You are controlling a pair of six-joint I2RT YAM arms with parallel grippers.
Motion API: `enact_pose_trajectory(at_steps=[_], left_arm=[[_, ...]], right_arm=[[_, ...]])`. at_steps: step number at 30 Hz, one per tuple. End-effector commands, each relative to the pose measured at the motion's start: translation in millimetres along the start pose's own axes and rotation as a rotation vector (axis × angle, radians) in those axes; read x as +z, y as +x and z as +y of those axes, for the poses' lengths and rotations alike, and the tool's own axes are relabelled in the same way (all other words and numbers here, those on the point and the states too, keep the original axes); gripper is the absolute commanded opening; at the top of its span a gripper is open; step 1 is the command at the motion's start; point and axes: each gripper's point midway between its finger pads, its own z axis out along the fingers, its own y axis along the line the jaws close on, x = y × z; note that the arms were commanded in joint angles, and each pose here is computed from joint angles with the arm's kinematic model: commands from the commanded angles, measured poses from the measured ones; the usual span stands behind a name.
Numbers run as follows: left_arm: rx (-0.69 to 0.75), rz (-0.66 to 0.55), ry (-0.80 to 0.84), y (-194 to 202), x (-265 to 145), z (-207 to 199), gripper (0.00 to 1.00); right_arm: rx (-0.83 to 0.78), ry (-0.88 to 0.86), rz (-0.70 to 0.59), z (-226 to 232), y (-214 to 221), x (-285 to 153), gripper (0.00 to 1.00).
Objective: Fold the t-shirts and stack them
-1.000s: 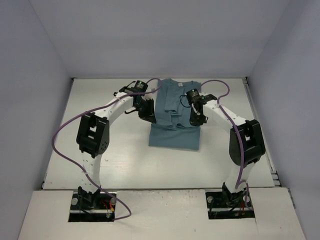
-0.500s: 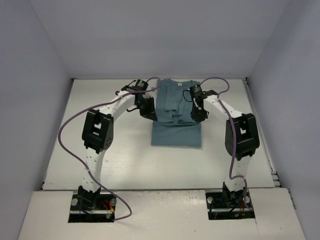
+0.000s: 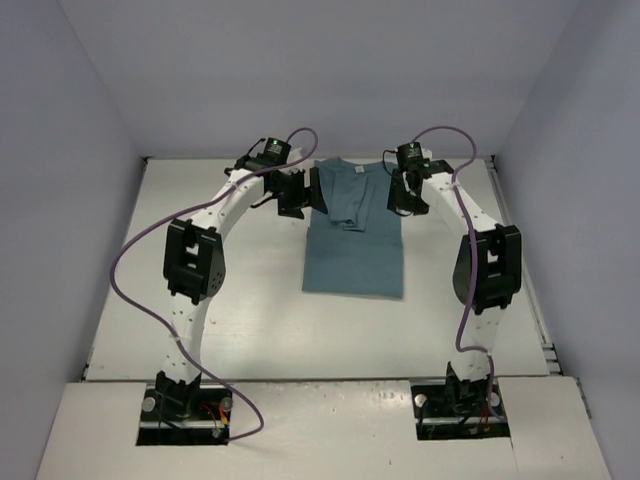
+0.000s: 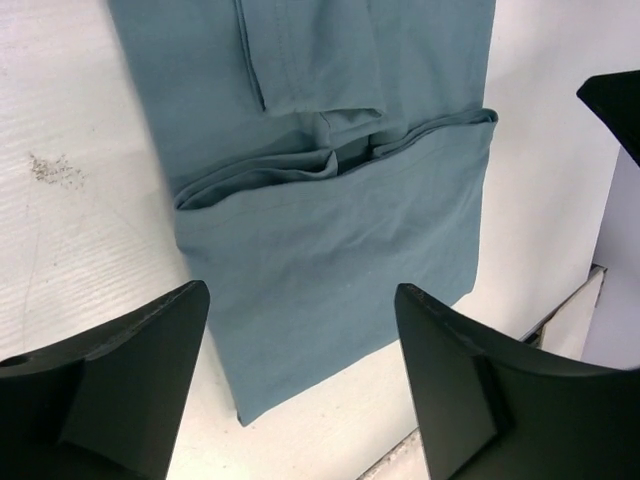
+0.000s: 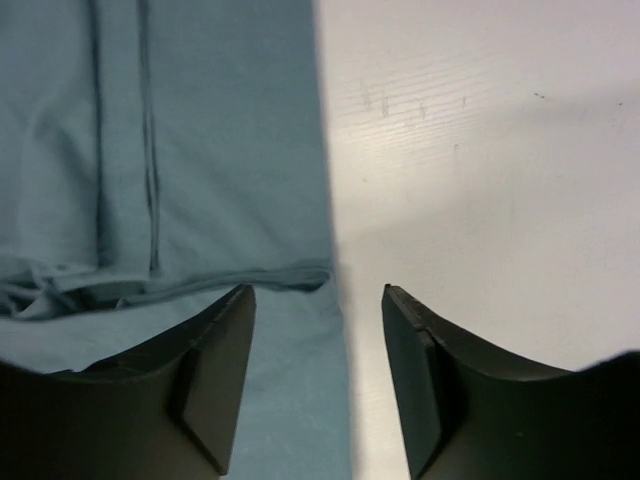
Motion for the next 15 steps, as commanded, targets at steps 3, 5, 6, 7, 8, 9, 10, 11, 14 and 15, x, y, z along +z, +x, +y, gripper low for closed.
enact_pose_trajectory(at_steps=[3,5,6,7,8,9,10,11,14,15], left_arm=[[0.094,-0.089,-0.026,19.9,-68.3,-21.0,0.79],[0.050,-0.038,-0.062,57.7,-63.8,-0.2,0.79],[0.026,-0.023,-0.072,73.7,-61.3,8.2,0.79],[0.007,-0.035,-0.062,77.7,-58.7,9.4,0.79],[-0.005,-0.028,-0.055,92.6,-55.1,15.4,0.79],[-0.013,-0.035,-0.045,94.8,-58.4,12.6,0.79],[-0.033,-0.028,-0.057,104.9,-55.9,18.5,0.83],[-0.057,-0.017,-0.073,117.6,-51.7,27.1,0.87],[-0.123,-0.014,-0.056,134.3,-43.4,32.3,0.87],[-0.151,-0.028,-0.041,135.0,-40.0,31.3,0.87]], right_arm=[[-0.012,-0.097,-0.010,-3.6,25.4,-54.1,0.56],[0.015,-0.104,0.024,-7.4,56.0,-55.2,0.57],[0.035,-0.106,0.039,-10.2,72.8,-56.1,0.57],[0.068,-0.105,0.051,-14.7,90.6,-57.3,0.57],[0.101,-0.105,0.067,-19.8,109.1,-59.0,0.61],[0.115,-0.130,0.042,-18.1,106.5,-65.4,0.64],[0.139,-0.133,0.049,-19.8,118.3,-63.6,0.67],[0.166,-0.131,0.065,-22.6,135.0,-59.9,0.70],[0.222,-0.164,0.074,-23.8,157.6,-61.2,0.74],[0.243,-0.172,0.075,-24.1,164.1,-60.0,0.75]])
